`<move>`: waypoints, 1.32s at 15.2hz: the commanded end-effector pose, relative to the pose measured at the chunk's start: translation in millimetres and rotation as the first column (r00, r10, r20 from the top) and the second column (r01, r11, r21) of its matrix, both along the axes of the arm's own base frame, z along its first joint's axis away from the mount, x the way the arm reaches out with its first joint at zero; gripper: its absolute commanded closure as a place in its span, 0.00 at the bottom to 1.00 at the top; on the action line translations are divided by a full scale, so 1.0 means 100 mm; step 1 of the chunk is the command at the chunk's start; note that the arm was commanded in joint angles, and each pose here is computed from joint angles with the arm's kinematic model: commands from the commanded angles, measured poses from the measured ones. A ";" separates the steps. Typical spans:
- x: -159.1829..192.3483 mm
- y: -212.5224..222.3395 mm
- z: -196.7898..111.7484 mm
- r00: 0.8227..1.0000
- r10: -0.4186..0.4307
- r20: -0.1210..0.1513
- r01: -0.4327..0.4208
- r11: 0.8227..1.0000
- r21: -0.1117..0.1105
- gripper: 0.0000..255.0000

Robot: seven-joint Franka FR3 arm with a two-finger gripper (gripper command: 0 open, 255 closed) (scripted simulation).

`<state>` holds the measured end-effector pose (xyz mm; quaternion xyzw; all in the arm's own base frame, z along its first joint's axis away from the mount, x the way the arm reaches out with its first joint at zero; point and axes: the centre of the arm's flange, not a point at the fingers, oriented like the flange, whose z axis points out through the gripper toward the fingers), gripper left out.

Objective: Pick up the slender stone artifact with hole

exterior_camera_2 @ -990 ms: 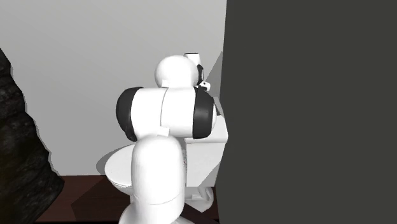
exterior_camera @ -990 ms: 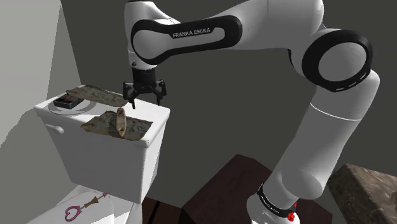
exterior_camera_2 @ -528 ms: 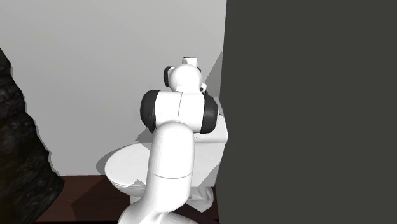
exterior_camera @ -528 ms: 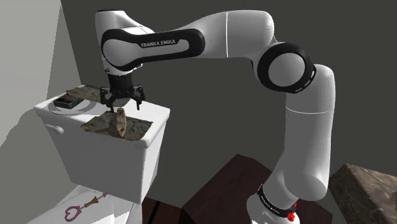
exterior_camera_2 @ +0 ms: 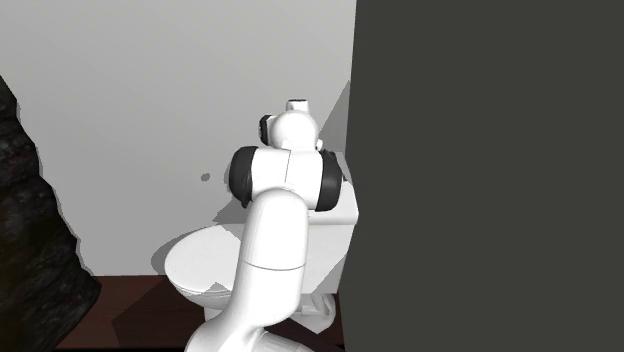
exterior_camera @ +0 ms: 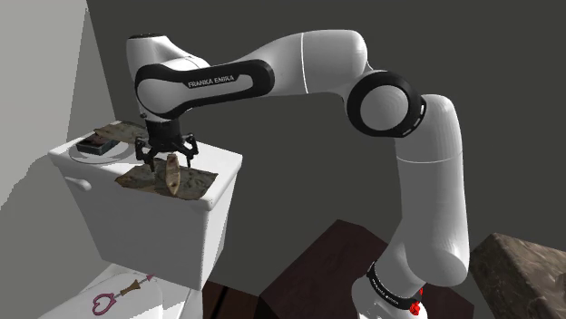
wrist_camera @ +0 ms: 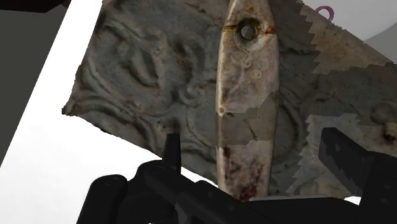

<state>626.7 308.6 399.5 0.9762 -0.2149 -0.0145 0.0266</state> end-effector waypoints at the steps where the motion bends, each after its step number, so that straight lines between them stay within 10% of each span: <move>1: 0.01 -0.01 -0.09 1.000 0.000 0.000 0.000 1.000 0.000 0.00; 2: 0.01 -0.01 -0.09 1.000 0.000 0.000 0.000 1.000 0.000 0.00; 3: 0.01 -0.02 -0.09 1.000 0.000 0.000 0.000 1.000 0.000 1.00; 20: 0.01 -0.01 0.34 1.000 0.000 0.000 0.000 1.000 0.000 1.00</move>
